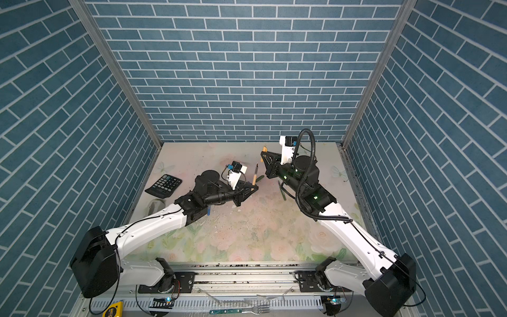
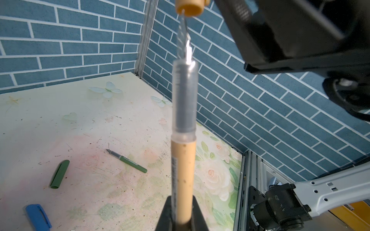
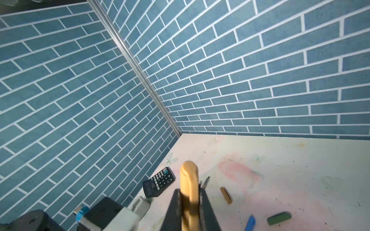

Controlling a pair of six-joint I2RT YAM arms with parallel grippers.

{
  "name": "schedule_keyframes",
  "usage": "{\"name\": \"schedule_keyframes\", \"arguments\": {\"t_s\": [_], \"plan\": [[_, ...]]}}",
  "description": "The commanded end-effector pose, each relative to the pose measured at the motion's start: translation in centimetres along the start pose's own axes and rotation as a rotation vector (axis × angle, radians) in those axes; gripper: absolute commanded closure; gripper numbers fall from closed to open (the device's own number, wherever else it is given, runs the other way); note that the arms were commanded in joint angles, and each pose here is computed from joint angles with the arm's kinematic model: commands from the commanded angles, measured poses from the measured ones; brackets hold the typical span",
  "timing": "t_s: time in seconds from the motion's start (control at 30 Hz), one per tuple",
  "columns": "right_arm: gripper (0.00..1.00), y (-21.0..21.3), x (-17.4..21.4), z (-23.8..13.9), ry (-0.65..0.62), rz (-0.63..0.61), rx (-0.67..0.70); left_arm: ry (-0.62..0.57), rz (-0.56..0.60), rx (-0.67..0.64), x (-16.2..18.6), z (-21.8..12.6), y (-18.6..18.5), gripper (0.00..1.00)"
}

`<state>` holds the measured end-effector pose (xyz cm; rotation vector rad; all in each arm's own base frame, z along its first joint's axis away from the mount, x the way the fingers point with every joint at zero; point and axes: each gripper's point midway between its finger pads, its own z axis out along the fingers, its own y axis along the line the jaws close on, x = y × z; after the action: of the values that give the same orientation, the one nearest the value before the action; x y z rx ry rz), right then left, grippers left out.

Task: Insert the pens into the pen caps
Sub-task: 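Bring the tan cap over the nib of the left-held tan pen, then lower the tan cap with the right gripper onto the pen nib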

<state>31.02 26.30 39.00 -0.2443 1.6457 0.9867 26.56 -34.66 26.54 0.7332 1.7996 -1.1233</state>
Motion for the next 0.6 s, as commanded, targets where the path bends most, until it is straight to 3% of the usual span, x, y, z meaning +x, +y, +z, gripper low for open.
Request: {"name": "schedule_keyframes", "arguments": {"t_s": [0.0,0.57], "plan": [[0.93,1.9,-2.0,0.3,-0.047,0.012,-0.062,-0.009,0.025,0.023,-0.2,0.0,-0.7,1.00],[0.93,1.7,0.8,0.2,0.051,0.019,-0.048,-0.016,0.027,0.027,-0.5,-0.2,-1.0,1.00]]}}
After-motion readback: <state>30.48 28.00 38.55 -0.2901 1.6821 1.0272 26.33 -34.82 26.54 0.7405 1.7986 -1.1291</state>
